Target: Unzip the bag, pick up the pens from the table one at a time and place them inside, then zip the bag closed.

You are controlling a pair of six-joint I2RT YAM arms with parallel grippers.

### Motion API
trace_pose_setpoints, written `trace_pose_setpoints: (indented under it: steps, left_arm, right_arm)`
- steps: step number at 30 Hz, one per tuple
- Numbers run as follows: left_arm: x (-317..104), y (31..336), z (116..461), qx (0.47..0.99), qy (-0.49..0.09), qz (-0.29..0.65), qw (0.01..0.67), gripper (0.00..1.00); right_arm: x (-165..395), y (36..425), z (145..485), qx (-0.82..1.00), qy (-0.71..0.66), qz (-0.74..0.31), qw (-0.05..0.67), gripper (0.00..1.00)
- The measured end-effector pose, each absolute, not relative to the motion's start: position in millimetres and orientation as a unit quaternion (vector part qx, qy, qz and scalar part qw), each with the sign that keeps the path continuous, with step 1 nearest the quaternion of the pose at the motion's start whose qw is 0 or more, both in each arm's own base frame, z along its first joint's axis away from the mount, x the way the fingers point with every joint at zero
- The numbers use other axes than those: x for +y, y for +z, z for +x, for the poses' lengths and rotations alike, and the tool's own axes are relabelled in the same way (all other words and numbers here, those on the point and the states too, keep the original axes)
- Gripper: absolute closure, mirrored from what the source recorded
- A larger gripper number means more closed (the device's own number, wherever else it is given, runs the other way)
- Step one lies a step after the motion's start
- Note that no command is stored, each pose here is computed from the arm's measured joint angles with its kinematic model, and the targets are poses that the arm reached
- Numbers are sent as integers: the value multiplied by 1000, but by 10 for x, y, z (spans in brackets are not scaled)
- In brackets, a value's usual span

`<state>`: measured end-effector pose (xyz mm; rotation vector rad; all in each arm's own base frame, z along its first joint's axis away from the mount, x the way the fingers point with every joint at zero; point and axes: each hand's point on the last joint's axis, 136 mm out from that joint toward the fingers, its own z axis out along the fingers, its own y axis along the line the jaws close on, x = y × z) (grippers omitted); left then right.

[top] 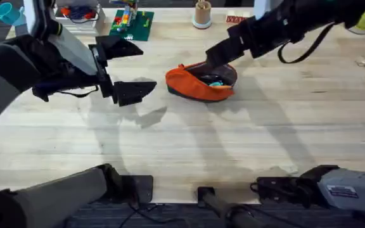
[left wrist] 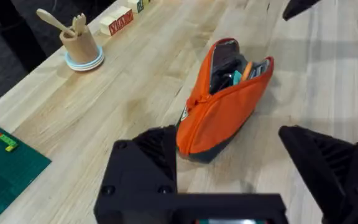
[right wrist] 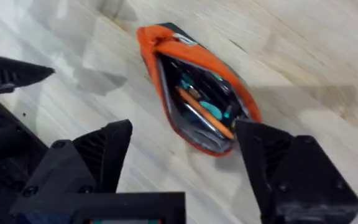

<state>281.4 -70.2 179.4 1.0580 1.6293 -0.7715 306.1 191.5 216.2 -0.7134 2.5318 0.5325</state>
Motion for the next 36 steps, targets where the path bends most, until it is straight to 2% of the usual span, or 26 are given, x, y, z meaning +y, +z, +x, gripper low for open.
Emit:
trace_pose_setpoints:
  steps: [23,36]
  left_arm:
    - [-704,1800,2814,673,-320,437,503,7]
    - [-704,1800,2814,674,-321,437,502,7]
  right_arm:
    - [2754,2265,2932,873,241,-331,266,4]
    - [2834,1994,3174,893,210,-297,265,4]
